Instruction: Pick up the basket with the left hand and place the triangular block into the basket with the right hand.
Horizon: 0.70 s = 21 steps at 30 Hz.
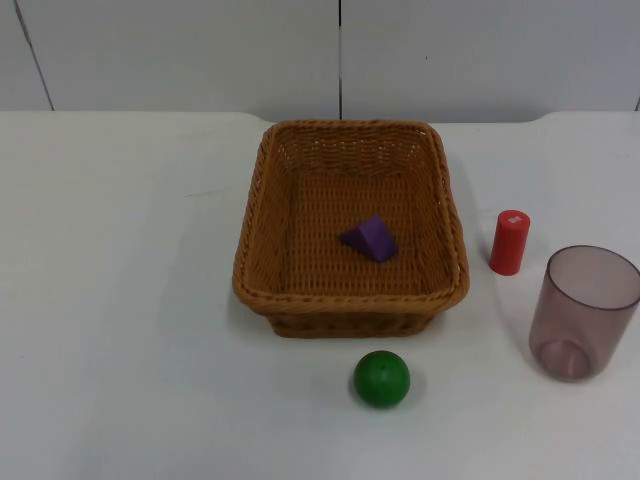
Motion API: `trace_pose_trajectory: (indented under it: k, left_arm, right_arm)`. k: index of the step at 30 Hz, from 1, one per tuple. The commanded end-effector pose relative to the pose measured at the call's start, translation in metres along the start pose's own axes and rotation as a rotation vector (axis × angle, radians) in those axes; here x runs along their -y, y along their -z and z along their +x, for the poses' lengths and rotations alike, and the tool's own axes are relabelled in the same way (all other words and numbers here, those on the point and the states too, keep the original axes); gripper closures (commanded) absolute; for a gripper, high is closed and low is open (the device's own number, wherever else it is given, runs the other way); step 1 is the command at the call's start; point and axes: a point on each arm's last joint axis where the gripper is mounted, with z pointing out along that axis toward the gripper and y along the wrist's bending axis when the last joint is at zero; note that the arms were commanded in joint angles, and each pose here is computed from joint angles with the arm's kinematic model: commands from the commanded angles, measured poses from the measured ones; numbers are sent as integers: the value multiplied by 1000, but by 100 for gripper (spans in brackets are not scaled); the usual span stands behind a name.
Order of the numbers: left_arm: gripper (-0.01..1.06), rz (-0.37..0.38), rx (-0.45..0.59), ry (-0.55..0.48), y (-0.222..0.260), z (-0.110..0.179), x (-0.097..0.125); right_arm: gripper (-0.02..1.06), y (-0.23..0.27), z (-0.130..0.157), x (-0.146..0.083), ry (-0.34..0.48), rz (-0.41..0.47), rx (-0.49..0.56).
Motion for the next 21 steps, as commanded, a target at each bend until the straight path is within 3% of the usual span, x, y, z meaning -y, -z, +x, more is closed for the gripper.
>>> trace_pose_trajectory:
  k: [1,16,21]
  left_arm:
    - [0,5,9,6,-1,0,0]
    - [0,5,9,6,-1,0,0]
    - [0,5,9,6,-1,0,0]
  right_arm:
    - [-1,-1,1,0,-9,0,3]
    - [-1,-1,0,-3,-36,-36,4]
    - [-1,-1,0,-4,-53,2,4]
